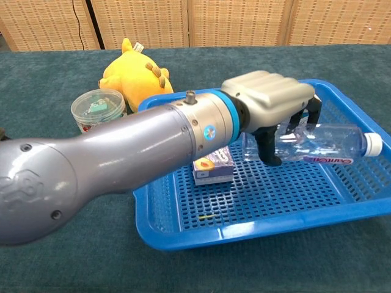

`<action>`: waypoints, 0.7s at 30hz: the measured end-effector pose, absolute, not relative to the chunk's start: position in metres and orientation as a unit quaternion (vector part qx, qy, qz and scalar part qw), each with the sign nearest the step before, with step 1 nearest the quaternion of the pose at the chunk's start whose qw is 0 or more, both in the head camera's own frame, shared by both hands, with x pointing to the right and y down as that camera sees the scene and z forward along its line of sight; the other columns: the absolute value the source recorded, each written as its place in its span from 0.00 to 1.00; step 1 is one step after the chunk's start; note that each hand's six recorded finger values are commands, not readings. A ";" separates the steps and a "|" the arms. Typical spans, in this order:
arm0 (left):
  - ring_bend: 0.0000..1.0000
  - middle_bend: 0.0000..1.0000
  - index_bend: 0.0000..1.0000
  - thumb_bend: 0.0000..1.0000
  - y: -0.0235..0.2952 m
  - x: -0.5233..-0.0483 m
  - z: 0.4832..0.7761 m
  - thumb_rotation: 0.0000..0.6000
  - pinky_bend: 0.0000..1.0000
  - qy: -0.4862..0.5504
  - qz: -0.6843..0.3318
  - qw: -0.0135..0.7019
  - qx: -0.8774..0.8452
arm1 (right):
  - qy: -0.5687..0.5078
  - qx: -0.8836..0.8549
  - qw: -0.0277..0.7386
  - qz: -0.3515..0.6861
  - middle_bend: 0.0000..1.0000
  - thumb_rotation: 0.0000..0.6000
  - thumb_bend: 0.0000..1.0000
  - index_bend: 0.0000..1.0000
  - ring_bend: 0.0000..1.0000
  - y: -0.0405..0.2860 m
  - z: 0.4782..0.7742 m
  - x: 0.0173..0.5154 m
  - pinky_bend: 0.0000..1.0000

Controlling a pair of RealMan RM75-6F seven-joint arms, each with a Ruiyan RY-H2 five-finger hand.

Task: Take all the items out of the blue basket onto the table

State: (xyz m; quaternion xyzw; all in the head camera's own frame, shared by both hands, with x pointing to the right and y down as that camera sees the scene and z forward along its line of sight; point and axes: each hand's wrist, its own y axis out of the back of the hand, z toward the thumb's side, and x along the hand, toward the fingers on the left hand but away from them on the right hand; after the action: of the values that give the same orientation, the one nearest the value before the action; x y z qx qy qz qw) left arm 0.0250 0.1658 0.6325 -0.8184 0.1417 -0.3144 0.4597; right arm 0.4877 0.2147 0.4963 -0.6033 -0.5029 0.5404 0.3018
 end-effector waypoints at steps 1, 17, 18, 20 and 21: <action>0.47 0.45 0.56 0.30 0.163 0.023 0.626 1.00 0.61 0.148 -0.310 0.460 -0.819 | -0.502 -0.604 0.302 0.540 0.00 1.00 0.00 0.00 0.00 0.215 0.496 0.487 0.00; 0.47 0.45 0.56 0.28 0.078 -0.151 0.546 1.00 0.61 0.267 -0.339 0.493 -0.756 | -0.489 -0.612 0.310 0.538 0.00 1.00 0.00 0.00 0.00 0.219 0.498 0.476 0.00; 0.47 0.46 0.56 0.28 0.078 -0.168 0.545 1.00 0.61 0.275 -0.342 0.489 -0.754 | -0.489 -0.612 0.311 0.538 0.00 1.00 0.00 0.00 0.00 0.219 0.498 0.475 0.00; 0.47 0.46 0.56 0.28 0.082 -0.191 0.547 1.00 0.61 0.283 -0.342 0.486 -0.753 | -0.486 -0.613 0.313 0.539 0.00 1.00 0.00 0.00 0.00 0.219 0.499 0.473 0.00; 0.47 0.46 0.56 0.28 0.086 -0.208 0.551 1.00 0.61 0.283 -0.345 0.489 -0.750 | -0.485 -0.614 0.313 0.539 0.00 1.00 0.00 0.00 0.00 0.219 0.500 0.472 0.00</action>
State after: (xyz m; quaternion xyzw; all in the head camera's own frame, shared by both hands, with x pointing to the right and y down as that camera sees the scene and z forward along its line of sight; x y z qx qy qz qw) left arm -0.2075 0.0862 0.5509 -0.7500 0.2826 -0.3446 0.4889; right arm 0.4720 0.2193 0.4998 -0.6137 -0.4847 0.5387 0.3134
